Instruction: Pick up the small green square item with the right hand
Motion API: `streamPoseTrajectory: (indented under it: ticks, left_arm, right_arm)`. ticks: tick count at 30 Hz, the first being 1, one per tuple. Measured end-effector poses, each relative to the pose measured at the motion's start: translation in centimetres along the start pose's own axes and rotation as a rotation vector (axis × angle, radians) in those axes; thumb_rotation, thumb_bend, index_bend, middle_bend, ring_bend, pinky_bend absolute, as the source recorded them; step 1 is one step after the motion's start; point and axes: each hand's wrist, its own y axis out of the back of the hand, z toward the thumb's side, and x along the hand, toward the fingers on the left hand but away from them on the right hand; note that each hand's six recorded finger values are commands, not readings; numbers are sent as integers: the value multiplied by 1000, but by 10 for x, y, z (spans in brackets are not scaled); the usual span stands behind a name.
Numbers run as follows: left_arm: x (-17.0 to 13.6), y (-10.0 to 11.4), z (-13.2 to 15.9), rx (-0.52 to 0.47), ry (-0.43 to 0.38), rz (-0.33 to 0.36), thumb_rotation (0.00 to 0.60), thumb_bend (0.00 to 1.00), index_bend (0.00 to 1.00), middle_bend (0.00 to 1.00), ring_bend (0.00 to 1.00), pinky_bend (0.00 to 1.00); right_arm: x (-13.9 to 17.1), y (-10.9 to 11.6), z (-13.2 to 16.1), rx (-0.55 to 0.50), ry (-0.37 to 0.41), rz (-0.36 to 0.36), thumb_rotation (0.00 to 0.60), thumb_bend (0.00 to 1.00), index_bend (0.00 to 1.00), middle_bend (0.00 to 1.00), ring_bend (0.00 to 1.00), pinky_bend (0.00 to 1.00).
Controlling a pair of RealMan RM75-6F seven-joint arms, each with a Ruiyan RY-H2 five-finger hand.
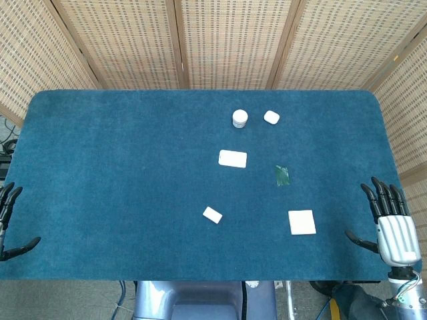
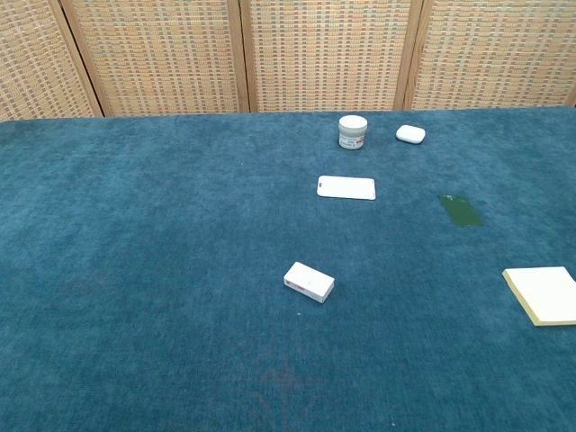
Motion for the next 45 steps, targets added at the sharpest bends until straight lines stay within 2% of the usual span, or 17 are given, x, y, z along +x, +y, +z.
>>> streamPoseTrajectory:
  ticks: [6,10,12,14,20,24,28,31,35,40,45]
  left_arm:
    - [0,-3,1,13,-1,-10,600,0,0,0,0,0]
    - [3,-5,0,9,5,-18,600,0,0,0,0,0]
    - [6,-6,0,6,7,-21,600,0,0,0,0,0]
    - [10,-6,-1,3,8,-20,600,0,0,0,0,0]
    - [18,-8,-3,3,34,-28,600,0,0,0,0,0]
    - [23,-10,-5,0,60,-36,600,0,0,0,0,0]
    - [30,-11,-7,3,84,-42,600,0,0,0,0,0]
    - [35,-14,-8,10,100,-51,600,0,0,0,0,0]
    - [43,-18,-11,22,125,-67,600,0,0,0,0,0]
    - [51,-22,-13,31,145,-78,600,0,0,0,0,0]
    - [55,-25,-14,36,157,-87,600,0,0,0,0,0]
  right_arm:
    - [-1,-2,-3,60,-14,0,600,0,65,0,0,0]
    - [-5,-10,-2,79,-17,31,600,0,65,0,0,0]
    - [-11,-15,-2,78,-13,54,600,24,65,0,0,0]
    - [-21,-22,-1,82,-4,91,600,98,65,0,0,0]
    - [-76,-55,1,119,29,253,600,426,65,0,0,0]
    - [-120,-81,5,136,36,373,600,503,82,0,0,0]
    - [-169,-106,10,146,18,478,600,595,160,0,0,0]
    - [-200,-116,14,157,-4,505,600,653,175,0,0,0]
    - [-226,-133,21,162,-32,541,600,672,200,0,0,0]
    - [-242,-154,31,178,-50,569,600,682,271,0,0,0]
    - [-245,-172,42,179,-46,594,600,727,287,0,0,0]
